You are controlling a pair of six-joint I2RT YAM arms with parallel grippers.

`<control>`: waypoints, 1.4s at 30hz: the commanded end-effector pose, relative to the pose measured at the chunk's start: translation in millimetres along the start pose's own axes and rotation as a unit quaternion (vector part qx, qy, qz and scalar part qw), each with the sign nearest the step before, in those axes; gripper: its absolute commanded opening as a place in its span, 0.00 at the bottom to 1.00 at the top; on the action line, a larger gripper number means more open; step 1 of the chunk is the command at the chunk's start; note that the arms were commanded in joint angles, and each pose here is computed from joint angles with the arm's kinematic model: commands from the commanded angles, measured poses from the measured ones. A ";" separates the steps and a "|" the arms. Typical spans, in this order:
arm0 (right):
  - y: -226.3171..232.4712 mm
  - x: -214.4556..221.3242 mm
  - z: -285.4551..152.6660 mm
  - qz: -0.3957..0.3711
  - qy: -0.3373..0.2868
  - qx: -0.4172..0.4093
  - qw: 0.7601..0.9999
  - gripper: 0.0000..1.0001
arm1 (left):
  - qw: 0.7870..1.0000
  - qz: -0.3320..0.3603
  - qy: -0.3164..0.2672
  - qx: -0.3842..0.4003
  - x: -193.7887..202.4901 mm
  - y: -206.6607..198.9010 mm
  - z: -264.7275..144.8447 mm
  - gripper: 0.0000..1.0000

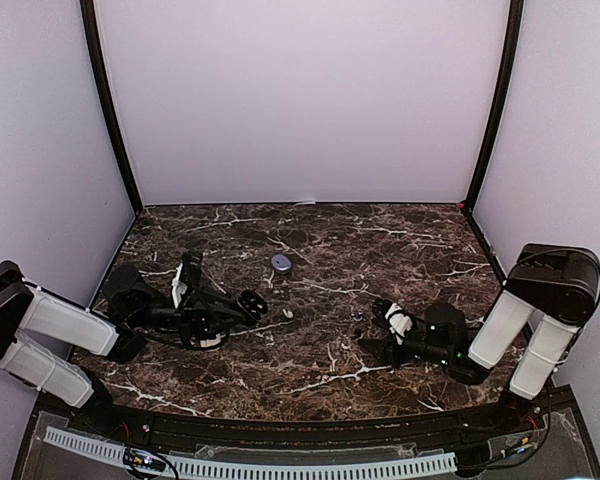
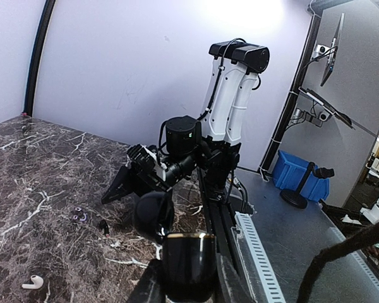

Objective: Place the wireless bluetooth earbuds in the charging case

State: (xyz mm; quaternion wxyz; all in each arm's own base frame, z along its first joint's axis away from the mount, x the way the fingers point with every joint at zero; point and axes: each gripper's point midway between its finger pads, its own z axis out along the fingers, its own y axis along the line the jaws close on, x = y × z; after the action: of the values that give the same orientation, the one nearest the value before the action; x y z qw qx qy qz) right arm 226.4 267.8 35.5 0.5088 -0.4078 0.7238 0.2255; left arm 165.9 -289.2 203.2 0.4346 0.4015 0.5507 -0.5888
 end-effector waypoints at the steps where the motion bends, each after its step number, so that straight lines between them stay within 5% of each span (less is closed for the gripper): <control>1: 9.8 2.5 4.1 -0.036 0.023 -0.032 0.999 0.57 | 1.000 0.020 -0.007 0.012 -6.3 -3.8 1.6 0.24; 24: 23.9 11.4 18.1 -0.012 0.052 -0.155 0.986 0.68 | 1.000 0.022 -0.007 0.012 -4.5 -6.0 -0.5 0.23; 42: 41.1 15.9 3.9 -0.010 0.056 -0.159 0.986 0.60 | 1.000 0.023 -0.006 0.011 -6.3 -6.6 -0.4 0.23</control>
State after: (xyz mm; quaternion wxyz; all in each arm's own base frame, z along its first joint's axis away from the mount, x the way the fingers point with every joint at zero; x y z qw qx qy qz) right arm 204.8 294.1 15.6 0.4019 -0.5113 0.6951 0.3064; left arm 165.6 -289.5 201.6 0.4318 0.4023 0.5516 -0.5895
